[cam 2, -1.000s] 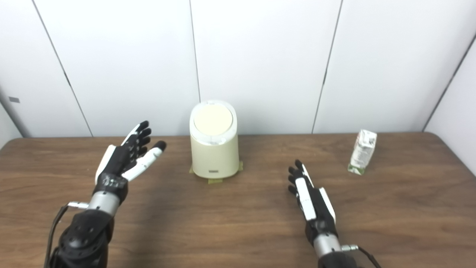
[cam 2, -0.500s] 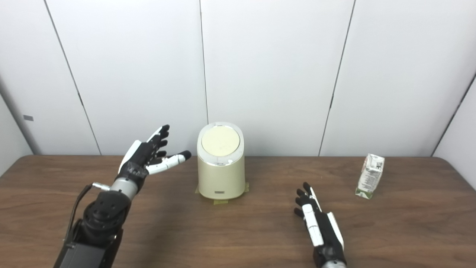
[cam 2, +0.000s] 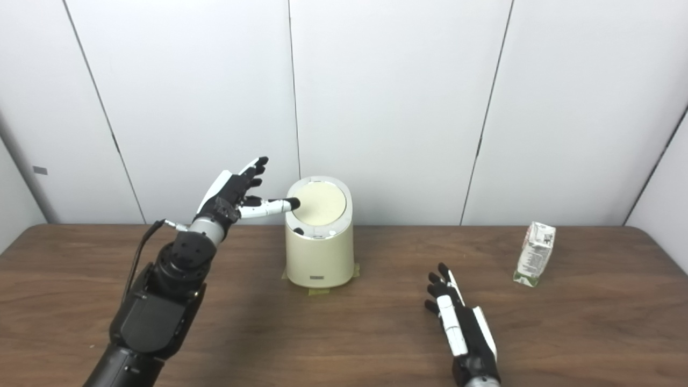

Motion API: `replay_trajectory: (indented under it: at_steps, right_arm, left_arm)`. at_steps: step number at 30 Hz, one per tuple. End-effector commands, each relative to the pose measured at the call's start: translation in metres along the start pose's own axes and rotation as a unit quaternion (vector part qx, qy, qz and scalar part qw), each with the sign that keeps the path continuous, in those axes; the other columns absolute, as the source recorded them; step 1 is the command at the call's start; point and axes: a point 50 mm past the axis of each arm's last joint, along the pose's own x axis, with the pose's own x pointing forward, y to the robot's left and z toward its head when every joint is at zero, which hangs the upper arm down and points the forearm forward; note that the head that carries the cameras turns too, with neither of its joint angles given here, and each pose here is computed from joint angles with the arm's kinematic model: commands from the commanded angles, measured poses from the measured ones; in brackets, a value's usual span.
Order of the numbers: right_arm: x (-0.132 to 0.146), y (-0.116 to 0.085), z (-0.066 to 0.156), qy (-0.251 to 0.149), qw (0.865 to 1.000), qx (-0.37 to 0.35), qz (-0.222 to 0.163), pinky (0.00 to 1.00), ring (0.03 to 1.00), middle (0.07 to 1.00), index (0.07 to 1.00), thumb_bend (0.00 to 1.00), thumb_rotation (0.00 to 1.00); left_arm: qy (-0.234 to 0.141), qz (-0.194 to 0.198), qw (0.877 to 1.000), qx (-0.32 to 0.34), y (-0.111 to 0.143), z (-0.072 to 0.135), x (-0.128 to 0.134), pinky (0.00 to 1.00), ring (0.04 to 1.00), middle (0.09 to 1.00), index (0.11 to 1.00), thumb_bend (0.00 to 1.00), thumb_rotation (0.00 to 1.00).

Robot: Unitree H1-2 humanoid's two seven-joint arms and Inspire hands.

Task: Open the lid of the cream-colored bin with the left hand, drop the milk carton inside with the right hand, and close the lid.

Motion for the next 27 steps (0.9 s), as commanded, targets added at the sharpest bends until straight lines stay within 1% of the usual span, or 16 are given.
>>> replay_trajectory:
  at_steps: [1,5,8,11,15,16,19,20,23,25,26,27]
  right_arm:
    - [0.004,0.005,0.007,-0.010,1.000,0.004,0.004,0.92,0.943,0.950,0.999,0.58,1.00]
    - [0.004,0.006,0.008,-0.013,1.000,-0.002,0.001,0.91,0.943,0.951,1.000,0.56,1.00]
    - [0.004,0.007,0.009,-0.017,1.000,-0.001,0.001,0.91,0.943,0.949,1.000,0.58,1.00]
    - [0.004,0.008,0.012,-0.017,1.000,-0.006,-0.002,0.89,0.935,0.943,0.997,0.57,1.00]
    - [0.005,0.009,0.013,-0.017,1.000,0.003,-0.004,0.88,0.938,0.942,0.994,0.56,1.00]
    - [0.005,0.009,0.013,-0.018,1.000,0.005,-0.005,0.89,0.940,0.942,0.993,0.56,1.00]
    - [0.004,0.008,0.014,-0.021,1.000,0.000,-0.004,0.89,0.938,0.943,0.995,0.56,1.00]
    - [0.004,0.008,0.015,-0.022,1.000,-0.001,-0.005,0.89,0.937,0.944,0.996,0.56,1.00]
    - [0.003,0.007,0.019,-0.022,1.000,0.008,-0.007,0.90,0.933,0.943,0.992,0.58,1.00]
    - [0.002,0.006,0.021,-0.021,1.000,0.011,-0.008,0.92,0.938,0.949,0.994,0.59,1.00]
    - [0.002,0.006,0.021,-0.022,1.000,0.011,-0.008,0.92,0.941,0.951,0.996,0.59,1.00]
    - [0.002,0.005,0.021,-0.022,1.000,0.009,-0.008,0.93,0.941,0.952,0.996,0.59,1.00]
  left_arm:
    - [-0.055,0.014,0.998,0.019,0.011,0.038,0.012,0.83,0.962,0.995,0.998,0.84,0.27]
    - [-0.059,0.012,0.998,0.028,0.006,0.046,0.021,0.81,0.957,0.995,0.992,0.84,0.25]
    - [-0.065,0.011,0.997,0.034,0.003,0.050,0.025,0.82,0.962,0.997,0.993,0.83,0.22]
    - [-0.068,0.015,0.997,0.045,0.000,0.055,0.028,0.82,0.965,0.996,0.993,0.81,0.23]
    - [-0.067,0.021,0.995,0.073,-0.004,0.061,0.031,0.78,0.931,0.975,0.977,0.82,0.22]
    - [-0.066,0.022,0.994,0.081,-0.005,0.062,0.031,0.74,0.904,0.972,0.977,0.83,0.21]
    - [-0.065,0.025,0.990,0.125,-0.007,0.063,0.032,0.69,0.877,0.964,0.973,0.85,0.21]
    - [-0.066,0.026,0.988,0.136,-0.007,0.063,0.032,0.69,0.878,0.961,0.971,0.85,0.21]
    - [-0.074,0.026,0.983,0.167,-0.007,0.064,0.032,0.75,0.900,0.957,0.964,0.85,0.18]
    - [-0.083,0.028,0.977,0.195,-0.007,0.063,0.031,0.80,0.929,0.959,0.960,0.86,0.18]
    - [-0.090,0.030,0.972,0.213,-0.007,0.063,0.030,0.82,0.940,0.963,0.961,0.86,0.18]
    - [-0.096,0.031,0.968,0.229,-0.007,0.062,0.029,0.85,0.946,0.964,0.963,0.87,0.18]
